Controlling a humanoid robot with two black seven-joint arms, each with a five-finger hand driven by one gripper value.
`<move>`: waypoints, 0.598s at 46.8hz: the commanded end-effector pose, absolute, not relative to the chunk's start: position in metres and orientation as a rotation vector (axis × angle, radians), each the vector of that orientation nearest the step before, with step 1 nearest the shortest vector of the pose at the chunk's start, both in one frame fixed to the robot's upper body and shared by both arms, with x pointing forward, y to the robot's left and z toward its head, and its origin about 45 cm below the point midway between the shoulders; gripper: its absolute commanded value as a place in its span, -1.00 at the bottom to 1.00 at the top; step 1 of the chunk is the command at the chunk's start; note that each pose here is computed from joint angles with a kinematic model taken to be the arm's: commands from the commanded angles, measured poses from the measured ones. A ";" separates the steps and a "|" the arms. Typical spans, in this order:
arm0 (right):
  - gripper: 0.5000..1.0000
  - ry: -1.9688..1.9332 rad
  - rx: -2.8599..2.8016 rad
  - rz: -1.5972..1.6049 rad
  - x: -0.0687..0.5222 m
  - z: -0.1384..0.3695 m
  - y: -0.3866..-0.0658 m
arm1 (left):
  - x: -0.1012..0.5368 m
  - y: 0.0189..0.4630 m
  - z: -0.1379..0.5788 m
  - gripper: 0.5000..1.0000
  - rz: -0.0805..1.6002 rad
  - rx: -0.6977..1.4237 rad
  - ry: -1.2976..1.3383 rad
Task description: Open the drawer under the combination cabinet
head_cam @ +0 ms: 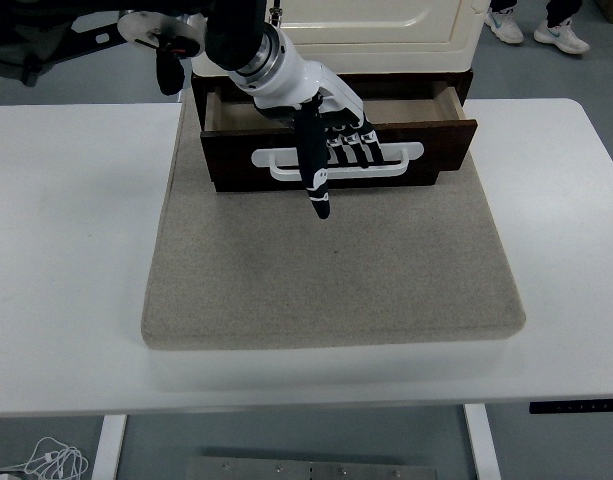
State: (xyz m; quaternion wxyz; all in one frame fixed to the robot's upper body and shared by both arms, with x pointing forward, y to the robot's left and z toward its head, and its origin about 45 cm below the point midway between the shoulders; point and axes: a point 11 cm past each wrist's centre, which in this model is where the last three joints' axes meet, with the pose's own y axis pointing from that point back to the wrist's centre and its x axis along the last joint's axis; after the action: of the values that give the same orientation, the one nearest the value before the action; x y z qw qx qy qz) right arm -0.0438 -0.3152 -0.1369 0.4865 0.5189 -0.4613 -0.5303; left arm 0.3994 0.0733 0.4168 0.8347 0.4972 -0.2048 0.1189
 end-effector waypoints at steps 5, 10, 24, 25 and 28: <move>0.70 -1.123 1.264 -1.289 -0.043 -0.137 -0.315 | 0.398 0.074 0.421 1.00 0.239 1.059 -0.433; 0.70 -1.122 1.262 -1.290 -0.044 -0.137 -0.315 | 0.396 0.072 0.426 1.00 0.227 1.048 -0.436; 0.70 -1.122 1.262 -1.290 -0.044 -0.137 -0.315 | 0.388 0.059 0.463 1.00 0.207 0.931 -0.467; 0.70 -1.123 1.264 -1.289 -0.043 -0.137 -0.315 | 0.387 0.057 0.468 1.00 0.207 0.910 -0.472; 0.70 -1.122 1.262 -1.290 -0.044 -0.137 -0.315 | 0.384 0.049 0.483 1.00 0.208 0.845 -0.484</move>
State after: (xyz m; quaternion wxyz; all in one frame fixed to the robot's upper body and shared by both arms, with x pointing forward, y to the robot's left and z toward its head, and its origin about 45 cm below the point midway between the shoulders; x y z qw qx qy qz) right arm -0.0434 -0.3153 -0.1369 0.4864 0.5191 -0.4615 -0.5301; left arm 0.3862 0.0559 0.4704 0.8674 0.4316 -0.2272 0.0992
